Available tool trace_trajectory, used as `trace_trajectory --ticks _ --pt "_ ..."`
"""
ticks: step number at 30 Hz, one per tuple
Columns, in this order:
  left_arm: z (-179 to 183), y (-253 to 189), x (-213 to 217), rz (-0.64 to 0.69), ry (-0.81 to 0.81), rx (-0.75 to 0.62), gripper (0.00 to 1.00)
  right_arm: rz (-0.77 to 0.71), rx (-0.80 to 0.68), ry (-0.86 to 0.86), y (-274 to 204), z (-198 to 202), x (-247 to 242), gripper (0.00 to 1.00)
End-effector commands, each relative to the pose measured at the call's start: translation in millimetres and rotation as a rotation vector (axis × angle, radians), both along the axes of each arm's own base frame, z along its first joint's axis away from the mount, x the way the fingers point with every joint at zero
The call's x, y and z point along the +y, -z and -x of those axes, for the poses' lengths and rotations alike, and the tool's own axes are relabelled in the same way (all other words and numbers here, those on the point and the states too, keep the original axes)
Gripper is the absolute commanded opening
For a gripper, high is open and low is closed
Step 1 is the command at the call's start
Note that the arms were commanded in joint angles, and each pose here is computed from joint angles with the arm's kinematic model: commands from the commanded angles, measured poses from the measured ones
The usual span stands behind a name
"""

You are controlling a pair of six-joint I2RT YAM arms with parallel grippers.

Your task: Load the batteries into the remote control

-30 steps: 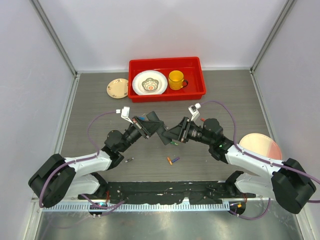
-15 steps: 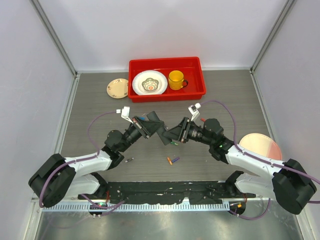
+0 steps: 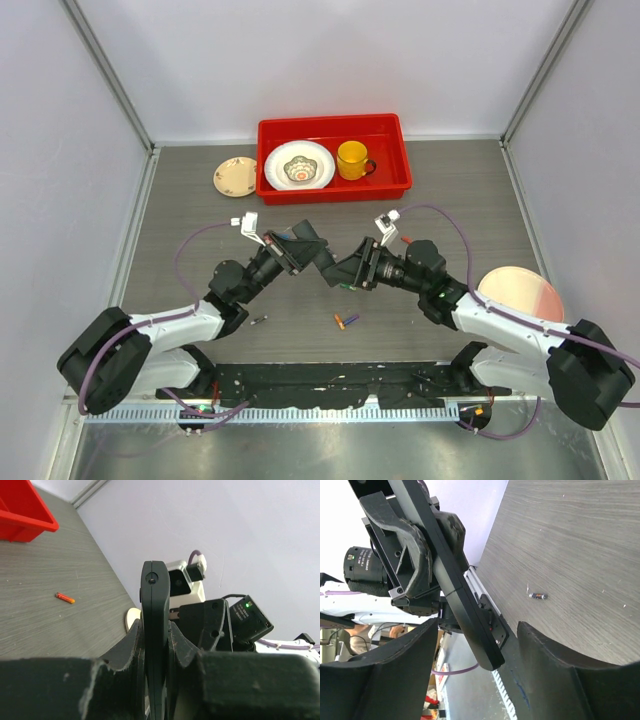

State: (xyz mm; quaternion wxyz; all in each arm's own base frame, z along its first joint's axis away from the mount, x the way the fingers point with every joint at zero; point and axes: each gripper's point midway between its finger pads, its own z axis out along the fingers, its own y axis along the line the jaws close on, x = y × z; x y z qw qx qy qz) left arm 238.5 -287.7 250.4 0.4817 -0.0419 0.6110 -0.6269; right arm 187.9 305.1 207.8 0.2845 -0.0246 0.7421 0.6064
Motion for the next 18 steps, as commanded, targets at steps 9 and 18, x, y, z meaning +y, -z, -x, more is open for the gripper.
trace_trajectory --ticks 9,18 --pt "-9.2 -34.1 3.7 0.059 -0.058 -0.110 0.00 -0.117 0.034 0.065 -26.6 -3.3 -3.0 0.70" --pt "-8.8 -38.2 5.2 0.068 -0.064 -0.120 0.00 -0.124 0.059 0.079 -24.8 -9.5 0.5 0.56"
